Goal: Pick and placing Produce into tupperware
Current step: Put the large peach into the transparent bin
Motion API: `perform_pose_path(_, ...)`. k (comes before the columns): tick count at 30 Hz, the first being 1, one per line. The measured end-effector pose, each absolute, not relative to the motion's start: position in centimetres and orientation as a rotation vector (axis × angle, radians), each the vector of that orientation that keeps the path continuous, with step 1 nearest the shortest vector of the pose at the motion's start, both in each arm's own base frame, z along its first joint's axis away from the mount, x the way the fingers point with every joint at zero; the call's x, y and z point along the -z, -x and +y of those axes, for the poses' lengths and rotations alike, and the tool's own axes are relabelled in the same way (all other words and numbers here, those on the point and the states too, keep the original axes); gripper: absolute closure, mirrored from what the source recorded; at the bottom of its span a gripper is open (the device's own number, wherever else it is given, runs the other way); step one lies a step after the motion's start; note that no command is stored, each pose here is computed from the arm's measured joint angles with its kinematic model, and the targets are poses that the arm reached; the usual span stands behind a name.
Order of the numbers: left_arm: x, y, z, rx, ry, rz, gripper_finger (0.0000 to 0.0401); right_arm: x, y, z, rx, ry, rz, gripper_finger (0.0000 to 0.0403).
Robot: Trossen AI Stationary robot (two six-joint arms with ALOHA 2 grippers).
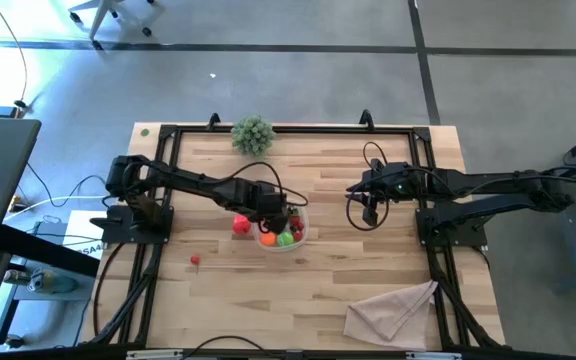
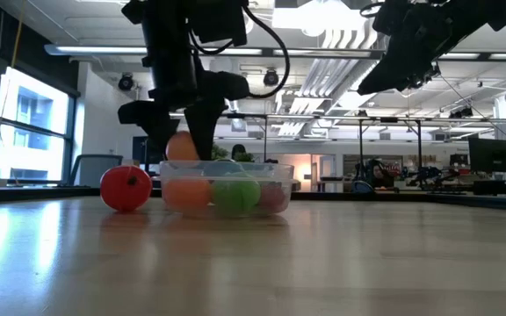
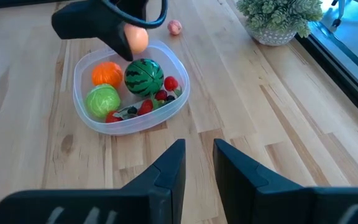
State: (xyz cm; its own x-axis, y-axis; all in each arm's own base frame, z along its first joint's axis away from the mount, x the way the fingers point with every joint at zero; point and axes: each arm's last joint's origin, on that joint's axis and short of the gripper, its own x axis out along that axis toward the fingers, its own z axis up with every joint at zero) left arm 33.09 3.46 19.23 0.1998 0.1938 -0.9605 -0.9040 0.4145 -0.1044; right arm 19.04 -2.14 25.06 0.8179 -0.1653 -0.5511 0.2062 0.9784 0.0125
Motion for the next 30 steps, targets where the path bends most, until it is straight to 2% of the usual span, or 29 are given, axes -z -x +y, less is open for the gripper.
perform_pose_path(16, -17.8, -33.5, 3.5, -0.589, 0.431, 1.288, 0.0163, -25.1, -19.0, -2.1, 0.198, -0.073, 0.580, 0.0331)
perform_pose_path(30, -17.3, -33.8, 3.6, -0.575, 0.383, 1.300, 0.0162, -25.0, -19.0, -2.1, 0.199, -0.073, 0.587, 0.0331)
